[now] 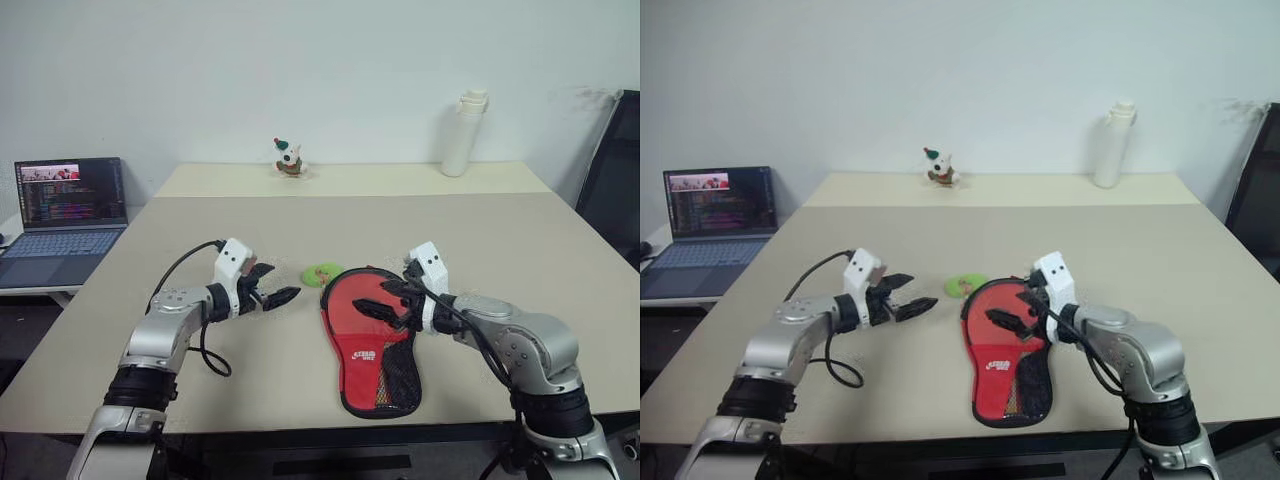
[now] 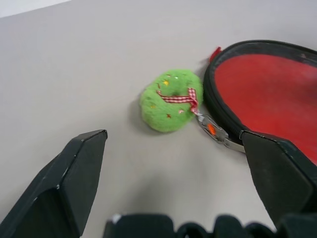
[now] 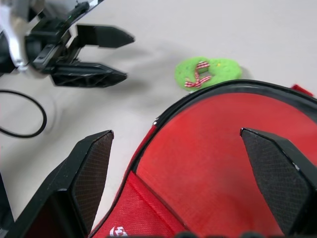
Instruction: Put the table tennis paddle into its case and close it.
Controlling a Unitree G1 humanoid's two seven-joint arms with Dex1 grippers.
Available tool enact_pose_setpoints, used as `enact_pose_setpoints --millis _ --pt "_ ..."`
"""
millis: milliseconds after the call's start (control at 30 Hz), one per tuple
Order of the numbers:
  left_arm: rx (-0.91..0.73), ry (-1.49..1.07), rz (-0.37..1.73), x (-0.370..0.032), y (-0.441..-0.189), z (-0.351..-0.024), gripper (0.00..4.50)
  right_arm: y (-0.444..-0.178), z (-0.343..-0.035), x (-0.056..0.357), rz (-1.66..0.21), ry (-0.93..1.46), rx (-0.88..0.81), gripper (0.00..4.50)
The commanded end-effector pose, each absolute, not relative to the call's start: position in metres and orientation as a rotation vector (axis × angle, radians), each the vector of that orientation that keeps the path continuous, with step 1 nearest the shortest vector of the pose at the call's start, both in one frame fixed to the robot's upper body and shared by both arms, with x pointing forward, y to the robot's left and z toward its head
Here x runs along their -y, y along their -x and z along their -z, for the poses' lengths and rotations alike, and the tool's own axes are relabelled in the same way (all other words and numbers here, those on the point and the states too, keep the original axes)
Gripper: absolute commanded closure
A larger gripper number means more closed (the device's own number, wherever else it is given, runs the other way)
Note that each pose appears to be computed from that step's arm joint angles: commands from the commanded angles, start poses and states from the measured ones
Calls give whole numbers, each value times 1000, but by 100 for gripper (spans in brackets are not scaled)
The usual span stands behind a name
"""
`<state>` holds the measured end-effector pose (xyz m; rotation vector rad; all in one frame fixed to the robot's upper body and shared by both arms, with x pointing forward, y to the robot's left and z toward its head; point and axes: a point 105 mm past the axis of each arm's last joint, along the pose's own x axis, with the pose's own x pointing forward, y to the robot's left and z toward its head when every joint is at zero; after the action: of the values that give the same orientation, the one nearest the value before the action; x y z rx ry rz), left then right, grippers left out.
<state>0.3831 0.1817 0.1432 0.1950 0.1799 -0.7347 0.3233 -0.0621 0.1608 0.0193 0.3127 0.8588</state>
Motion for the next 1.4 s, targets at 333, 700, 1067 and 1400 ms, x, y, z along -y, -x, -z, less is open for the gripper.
enact_pose_setpoints --millis 333,700,1067,1400 --pt "-117 -214 708 -187 -393 -158 2 -344 -130 35 -821 78 -252 0" --pt "-166 -160 698 -171 -422 -155 2 -352 -107 38 -785 141 -307 0" --pt "-260 -208 615 -147 -456 -142 2 -348 -105 30 -803 132 -313 0" --pt "-405 -180 697 -123 -445 -107 2 -346 -106 24 -807 129 -305 0"
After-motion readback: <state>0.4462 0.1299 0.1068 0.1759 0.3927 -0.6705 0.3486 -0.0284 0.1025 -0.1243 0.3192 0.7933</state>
